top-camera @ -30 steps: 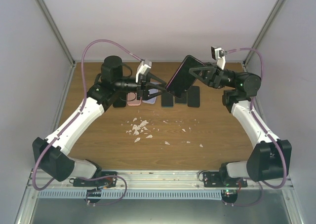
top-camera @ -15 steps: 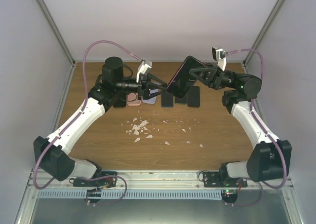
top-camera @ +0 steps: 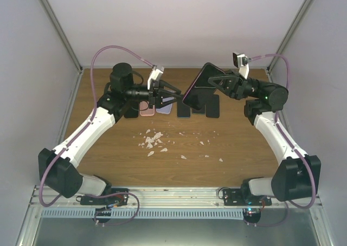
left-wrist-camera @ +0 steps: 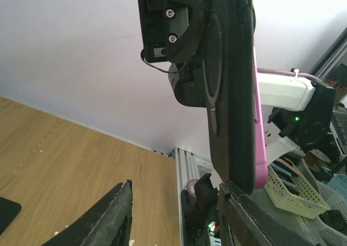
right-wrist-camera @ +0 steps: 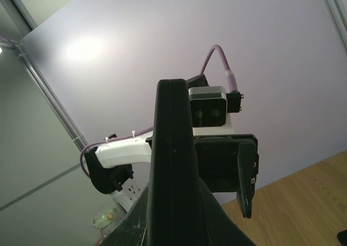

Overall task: Take the phone out of the phone case
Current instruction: Remove the phone case from the phone.

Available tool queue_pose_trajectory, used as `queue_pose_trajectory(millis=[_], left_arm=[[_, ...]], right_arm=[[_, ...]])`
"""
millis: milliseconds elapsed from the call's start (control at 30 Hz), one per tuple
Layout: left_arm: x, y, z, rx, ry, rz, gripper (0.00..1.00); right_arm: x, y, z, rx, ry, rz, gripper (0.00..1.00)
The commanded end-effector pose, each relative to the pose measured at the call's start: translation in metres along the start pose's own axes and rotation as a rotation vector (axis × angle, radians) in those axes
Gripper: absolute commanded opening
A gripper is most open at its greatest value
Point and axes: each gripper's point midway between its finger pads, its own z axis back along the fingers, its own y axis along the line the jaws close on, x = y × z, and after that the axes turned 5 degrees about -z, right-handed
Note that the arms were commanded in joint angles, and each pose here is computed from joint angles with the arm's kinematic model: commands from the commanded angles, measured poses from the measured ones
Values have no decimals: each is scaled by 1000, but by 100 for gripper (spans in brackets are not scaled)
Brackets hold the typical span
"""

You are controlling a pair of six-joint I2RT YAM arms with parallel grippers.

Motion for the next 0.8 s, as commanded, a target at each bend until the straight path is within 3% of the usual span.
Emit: queue_pose_trajectory(millis=[0, 367, 767], left_arm=[[5, -1, 0, -1, -20, -38, 45], [6, -21, 0, -100, -21, -54, 58], [4, -16, -11, -57, -1, -61, 61]], right_arm=[[3, 24, -2, 35, -17, 73, 1], [1, 18, -2, 25, -14, 64, 0], [-2, 15, -2, 21, -15, 53, 0]])
